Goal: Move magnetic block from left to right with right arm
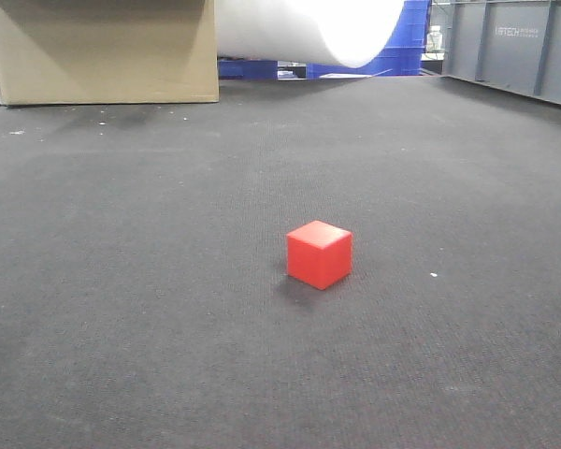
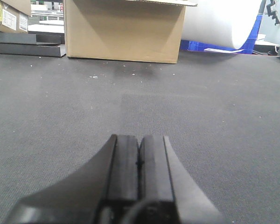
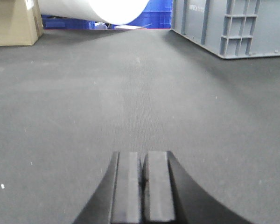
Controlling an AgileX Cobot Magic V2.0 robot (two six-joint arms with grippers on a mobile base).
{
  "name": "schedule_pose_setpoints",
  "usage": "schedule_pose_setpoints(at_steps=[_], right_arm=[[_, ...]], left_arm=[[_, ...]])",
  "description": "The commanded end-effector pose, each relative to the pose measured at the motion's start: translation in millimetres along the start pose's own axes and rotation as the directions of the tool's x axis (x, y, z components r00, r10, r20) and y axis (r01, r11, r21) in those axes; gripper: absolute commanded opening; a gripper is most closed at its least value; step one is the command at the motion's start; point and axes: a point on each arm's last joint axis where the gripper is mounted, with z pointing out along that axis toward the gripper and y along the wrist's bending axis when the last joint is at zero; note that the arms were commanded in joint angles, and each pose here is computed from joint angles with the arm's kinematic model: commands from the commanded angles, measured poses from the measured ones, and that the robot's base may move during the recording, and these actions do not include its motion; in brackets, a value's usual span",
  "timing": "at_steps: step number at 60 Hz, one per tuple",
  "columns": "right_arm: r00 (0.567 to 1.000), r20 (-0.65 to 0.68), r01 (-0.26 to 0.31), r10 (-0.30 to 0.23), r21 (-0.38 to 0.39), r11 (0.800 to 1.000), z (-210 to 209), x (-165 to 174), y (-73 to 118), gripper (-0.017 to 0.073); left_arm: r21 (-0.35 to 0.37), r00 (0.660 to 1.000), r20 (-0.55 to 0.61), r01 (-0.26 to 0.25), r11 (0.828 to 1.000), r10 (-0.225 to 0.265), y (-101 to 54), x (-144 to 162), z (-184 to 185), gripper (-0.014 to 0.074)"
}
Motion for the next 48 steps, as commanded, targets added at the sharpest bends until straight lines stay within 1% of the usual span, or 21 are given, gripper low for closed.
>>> schedule_pose_setpoints(at_steps=[1,4,16,48], right_arm=[[0.989,0.149,0.002,-0.003,0.008,1.0,-2.7,-7.7,-0.9,0.0064],[0.992,0.129,-0.003,0.002,0.007,1.0,-2.2,-6.5,-0.9,0.0064],[0.986,0.165,-0.003,0.002,0.008,1.0,-2.8,-9.7,-1.0,0.0064],[0.988,0.153,-0.003,0.002,0.008,1.0,-2.6,-8.6,-0.9,0.0064]], left_arm=[[0.004,0.996,0.093,0.004,1.0,-0.005,-0.2,-5.8,-1.2,-0.0116],[0.004,0.996,0.093,0.004,1.0,-0.005,-0.2,-5.8,-1.2,-0.0116],[0.004,0.996,0.093,0.004,1.0,-0.005,-0.2,-5.8,-1.2,-0.0116],[0.004,0.996,0.093,0.004,1.0,-0.005,-0.2,-5.8,-1.2,-0.0116]])
